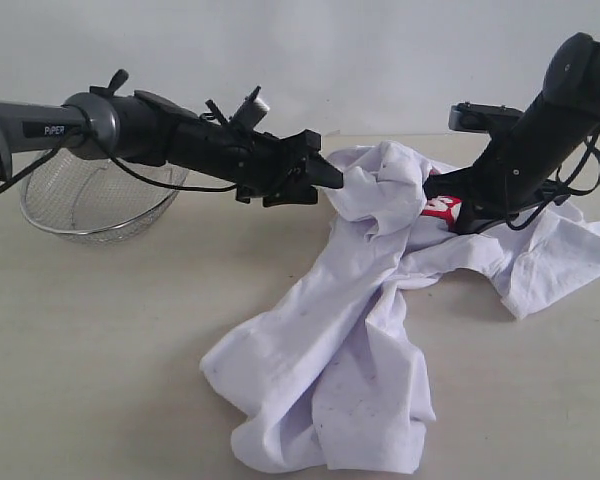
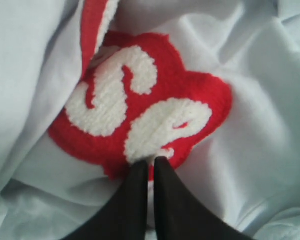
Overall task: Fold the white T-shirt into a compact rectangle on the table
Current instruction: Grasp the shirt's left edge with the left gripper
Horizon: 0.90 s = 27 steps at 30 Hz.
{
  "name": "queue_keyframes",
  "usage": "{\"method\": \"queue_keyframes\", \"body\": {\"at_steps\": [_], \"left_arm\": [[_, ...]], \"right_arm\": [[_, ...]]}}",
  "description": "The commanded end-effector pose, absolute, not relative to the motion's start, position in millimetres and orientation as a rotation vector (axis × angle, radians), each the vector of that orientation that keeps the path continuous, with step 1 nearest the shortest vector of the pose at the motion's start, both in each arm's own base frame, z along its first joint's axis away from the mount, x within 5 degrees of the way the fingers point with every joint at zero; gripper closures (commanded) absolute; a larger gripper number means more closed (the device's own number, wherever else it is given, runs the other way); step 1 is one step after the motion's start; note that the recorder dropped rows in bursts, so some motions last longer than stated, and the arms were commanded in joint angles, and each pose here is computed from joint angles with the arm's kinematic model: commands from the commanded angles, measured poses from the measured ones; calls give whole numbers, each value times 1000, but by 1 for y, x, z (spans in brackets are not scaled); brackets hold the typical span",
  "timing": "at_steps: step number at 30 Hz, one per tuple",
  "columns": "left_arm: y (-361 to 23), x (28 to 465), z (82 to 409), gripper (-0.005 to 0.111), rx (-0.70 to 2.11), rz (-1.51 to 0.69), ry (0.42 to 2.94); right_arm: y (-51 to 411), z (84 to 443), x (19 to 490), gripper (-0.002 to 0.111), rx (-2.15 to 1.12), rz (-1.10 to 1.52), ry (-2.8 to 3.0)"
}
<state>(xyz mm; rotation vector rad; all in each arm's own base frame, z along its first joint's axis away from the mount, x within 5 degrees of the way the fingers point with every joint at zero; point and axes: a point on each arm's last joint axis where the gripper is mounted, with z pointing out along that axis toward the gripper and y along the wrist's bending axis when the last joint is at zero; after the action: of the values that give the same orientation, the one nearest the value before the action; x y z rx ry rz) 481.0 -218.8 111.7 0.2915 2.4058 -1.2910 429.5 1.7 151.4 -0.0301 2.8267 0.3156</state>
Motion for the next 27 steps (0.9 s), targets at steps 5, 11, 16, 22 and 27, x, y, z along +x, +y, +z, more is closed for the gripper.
{"method": "queue_keyframes", "body": {"at_steps": [5,11,16,22,27], "left_arm": [[-238,476,115,53,310,-1302,2394],[-251,472,108,54,274,-1362,2391],[-253,475,119,83,314,-1353,2341],[-257,479,140,102,423,-1381,2264],[-256,478,158,102,548,-1377,2231]], "right_arm": [[1,152,431,109,-37,306,2806],[1,152,431,109,-35,308,2806],[1,151,430,109,-37,312,2813],[2,151,429,109,-61,313,2821],[2,151,429,109,-62,311,2820]]}}
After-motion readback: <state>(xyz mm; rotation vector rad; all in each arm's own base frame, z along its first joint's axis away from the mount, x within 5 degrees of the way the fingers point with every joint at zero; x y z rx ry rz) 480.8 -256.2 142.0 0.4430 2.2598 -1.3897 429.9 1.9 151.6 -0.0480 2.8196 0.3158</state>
